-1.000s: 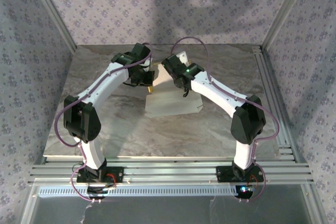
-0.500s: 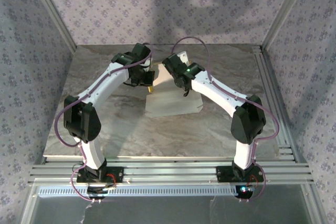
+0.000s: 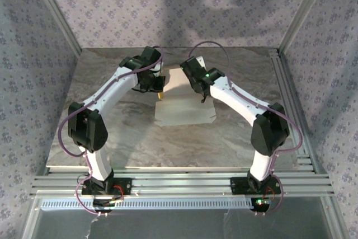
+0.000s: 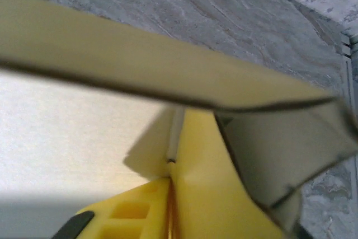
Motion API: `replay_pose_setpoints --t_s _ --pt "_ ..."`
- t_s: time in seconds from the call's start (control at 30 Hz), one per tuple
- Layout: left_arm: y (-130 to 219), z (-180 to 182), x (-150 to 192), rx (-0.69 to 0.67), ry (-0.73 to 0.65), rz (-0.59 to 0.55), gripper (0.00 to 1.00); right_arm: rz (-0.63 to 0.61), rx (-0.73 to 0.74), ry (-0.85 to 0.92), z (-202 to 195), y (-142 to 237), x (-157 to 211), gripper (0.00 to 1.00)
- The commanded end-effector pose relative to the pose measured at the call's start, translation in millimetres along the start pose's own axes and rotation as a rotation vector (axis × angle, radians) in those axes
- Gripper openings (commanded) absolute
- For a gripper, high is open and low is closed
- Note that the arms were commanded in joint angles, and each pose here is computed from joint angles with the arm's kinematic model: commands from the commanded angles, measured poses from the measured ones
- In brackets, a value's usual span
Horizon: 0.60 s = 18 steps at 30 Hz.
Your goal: Fold the paper box
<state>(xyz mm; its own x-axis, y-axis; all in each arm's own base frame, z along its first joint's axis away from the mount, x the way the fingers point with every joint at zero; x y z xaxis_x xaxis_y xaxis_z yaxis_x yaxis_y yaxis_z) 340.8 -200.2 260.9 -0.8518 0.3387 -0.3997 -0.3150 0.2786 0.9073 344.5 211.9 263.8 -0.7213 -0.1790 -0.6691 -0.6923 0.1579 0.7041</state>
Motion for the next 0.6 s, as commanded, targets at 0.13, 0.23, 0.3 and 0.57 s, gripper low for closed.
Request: replay_pose_setpoints --t_s 0.13,0.23,0.3,0.57 --pt "3.9 -5.6 -3.1 0.018 -0.017 -0.01 0.0 0.028 -0.092 0.012 3.6 6.7 2.0 0.27" --pt "4.8 -5.1 -3.1 0.018 -0.016 -0.012 0.0 0.043 -0.112 -0.005 3.9 3.5 5.9 0.27" --pt "4.4 -5.4 -2.9 0.017 -0.017 -0.01 0.0 0.047 -0.12 -0.019 2.5 2.0 7.9 0.27" --pt "5.7 -4.0 -2.0 0.013 -0.012 -0.017 0.0 0.065 -0.102 -0.053 -6.8 -2.2 15.1 0.29"
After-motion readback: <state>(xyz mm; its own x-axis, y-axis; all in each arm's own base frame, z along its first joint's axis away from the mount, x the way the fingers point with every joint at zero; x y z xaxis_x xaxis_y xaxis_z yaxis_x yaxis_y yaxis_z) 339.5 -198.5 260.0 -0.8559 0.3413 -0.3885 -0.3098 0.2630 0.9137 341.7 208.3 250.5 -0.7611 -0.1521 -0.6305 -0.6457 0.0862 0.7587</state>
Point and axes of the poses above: each hand's point on the last joint's axis, 136 mm out from that joint toward the fingers, its own y axis back along the fingers, its own z axis along the line the jaws close on, x = y × z, the point moved 9 cm from there along y, back along the fingers, and after that the axes turned 11 degrees about -y, right-handed, at the moved point
